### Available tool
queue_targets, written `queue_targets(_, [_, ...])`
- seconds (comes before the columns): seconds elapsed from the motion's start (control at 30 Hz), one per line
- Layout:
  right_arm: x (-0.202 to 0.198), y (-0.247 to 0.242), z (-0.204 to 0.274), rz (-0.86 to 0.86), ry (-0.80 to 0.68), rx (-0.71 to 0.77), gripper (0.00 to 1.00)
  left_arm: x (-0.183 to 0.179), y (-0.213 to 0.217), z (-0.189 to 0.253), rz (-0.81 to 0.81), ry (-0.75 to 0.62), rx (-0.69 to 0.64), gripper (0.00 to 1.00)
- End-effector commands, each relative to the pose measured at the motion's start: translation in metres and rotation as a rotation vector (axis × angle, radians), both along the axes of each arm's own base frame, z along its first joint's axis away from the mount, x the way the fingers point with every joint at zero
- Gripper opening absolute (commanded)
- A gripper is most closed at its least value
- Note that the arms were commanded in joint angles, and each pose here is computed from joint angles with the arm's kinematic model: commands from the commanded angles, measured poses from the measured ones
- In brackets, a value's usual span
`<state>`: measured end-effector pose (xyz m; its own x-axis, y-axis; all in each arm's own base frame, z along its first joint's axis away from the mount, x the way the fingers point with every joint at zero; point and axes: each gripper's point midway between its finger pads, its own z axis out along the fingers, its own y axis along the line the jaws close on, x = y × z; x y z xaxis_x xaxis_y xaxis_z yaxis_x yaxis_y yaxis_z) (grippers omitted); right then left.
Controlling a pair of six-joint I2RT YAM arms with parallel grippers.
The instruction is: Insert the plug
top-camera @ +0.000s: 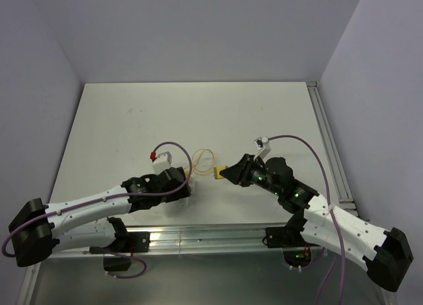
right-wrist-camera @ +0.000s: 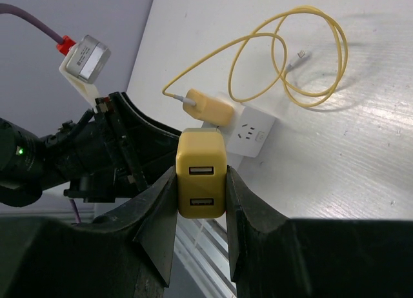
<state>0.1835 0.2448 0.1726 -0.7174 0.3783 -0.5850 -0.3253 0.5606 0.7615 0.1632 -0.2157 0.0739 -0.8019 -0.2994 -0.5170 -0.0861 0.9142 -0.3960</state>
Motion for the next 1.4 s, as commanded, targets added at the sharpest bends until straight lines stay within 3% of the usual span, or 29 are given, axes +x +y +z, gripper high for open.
queue_targets(0.0, [0.003, -0.002, 0.012, -0.011, -0.045, 0.034, 0.00, 0.019, -0.004, 0.028, 0.075, -0.104, -0.040, 0.76])
queue_targets(1.37, [0.001, -0.004, 0.011, -0.004, -0.046, 0.036, 0.00, 0.043, -0.029, 0.018, 0.050, -0.151, 0.122, 0.69])
